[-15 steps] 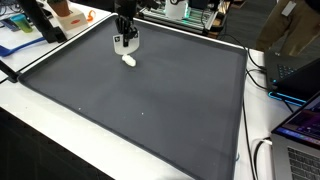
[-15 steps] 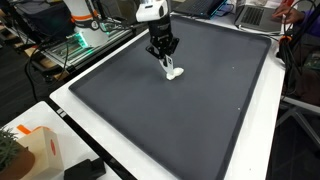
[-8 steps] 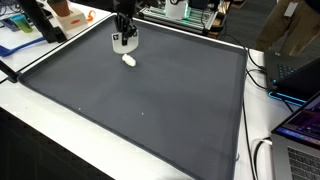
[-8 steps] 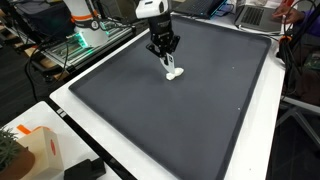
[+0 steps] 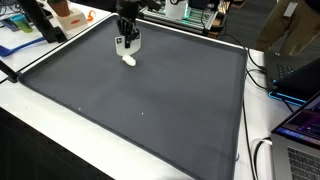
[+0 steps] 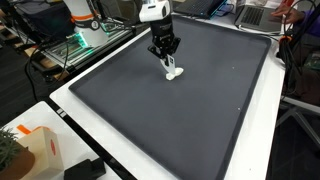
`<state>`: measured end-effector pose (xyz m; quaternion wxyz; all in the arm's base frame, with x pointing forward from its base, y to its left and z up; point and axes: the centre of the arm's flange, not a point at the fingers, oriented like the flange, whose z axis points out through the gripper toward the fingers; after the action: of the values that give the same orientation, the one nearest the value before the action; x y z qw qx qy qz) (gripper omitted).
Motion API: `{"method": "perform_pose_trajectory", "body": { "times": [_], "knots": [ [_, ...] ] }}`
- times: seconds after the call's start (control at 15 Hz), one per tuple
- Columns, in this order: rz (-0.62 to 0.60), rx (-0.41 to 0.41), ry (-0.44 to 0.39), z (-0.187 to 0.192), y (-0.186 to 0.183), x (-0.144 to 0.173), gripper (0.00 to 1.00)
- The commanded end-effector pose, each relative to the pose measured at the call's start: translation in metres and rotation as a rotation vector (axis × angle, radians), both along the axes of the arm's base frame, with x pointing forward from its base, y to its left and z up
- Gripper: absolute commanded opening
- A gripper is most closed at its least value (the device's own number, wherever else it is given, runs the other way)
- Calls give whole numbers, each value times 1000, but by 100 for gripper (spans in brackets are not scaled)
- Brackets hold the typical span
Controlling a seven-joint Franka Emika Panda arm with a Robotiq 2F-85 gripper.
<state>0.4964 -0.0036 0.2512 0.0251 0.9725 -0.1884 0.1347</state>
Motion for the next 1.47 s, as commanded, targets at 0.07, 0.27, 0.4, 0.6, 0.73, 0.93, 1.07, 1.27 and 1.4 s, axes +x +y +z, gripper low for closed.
{"method": "perform_pose_trajectory", "body": {
  "times": [0.07,0.27,0.4,0.6,0.73,0.93,1.07,1.27,1.4],
  "knots": [
    [2,-8,50,-28,1,10,1],
    [7,-21,68,-39,0,21,1],
    [12,-26,110,-48,-1,27,1],
    [15,-44,171,-53,-3,40,1],
    [3,-64,231,-46,-4,56,1],
    [-9,-45,357,-29,-7,90,1],
    [-8,2,441,-18,-12,118,1],
    [-20,76,538,-8,-28,148,1],
    [-36,119,569,2,-41,162,1]
  ]
}}
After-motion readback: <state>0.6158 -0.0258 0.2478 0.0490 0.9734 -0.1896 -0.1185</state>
